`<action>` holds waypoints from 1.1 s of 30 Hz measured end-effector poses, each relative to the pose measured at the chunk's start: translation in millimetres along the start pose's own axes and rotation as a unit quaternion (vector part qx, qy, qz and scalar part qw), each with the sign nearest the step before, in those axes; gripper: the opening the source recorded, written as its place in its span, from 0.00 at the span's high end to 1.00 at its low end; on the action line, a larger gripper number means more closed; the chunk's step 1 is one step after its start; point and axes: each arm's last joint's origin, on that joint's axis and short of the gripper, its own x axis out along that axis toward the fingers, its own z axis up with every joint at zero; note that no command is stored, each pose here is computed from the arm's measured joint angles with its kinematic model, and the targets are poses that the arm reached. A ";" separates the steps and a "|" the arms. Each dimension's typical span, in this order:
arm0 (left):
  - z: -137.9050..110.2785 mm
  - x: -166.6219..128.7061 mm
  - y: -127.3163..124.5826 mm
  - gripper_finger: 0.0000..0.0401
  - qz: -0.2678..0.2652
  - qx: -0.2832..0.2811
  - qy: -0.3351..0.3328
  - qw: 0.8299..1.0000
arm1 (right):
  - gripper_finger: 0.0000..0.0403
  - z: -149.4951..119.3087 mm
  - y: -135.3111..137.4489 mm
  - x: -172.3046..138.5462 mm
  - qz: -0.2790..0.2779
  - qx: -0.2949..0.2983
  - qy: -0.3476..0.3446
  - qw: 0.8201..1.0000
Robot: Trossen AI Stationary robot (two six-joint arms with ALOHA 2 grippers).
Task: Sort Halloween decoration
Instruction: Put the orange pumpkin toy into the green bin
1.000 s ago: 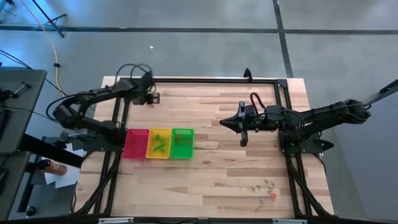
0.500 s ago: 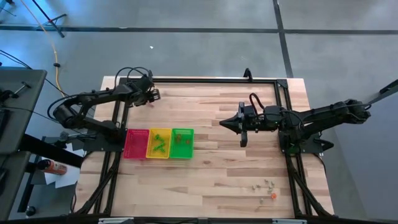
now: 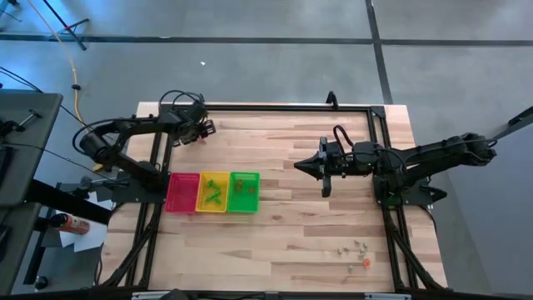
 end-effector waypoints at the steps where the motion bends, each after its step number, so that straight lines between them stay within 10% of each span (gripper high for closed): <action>1: -0.4 2.2 0.2 0.57 0.005 -0.002 0.002 1.000 | 1.00 0.0 0.0 0.0 0.000 0.000 0.000 1.000; 13: -2.6 8.2 -0.6 0.59 0.019 -0.011 0.008 1.000 | 1.00 -0.3 -0.1 0.0 0.000 -0.004 0.001 1.000; 24: -5.7 8.6 0.4 0.89 0.017 0.008 0.032 0.999 | 1.00 -2.5 -0.6 0.6 -0.003 -0.006 0.011 1.000; 33: -7.8 8.6 -0.5 0.83 0.018 0.016 0.034 0.999 | 1.00 -3.3 -0.8 0.6 -0.004 -0.006 0.014 1.000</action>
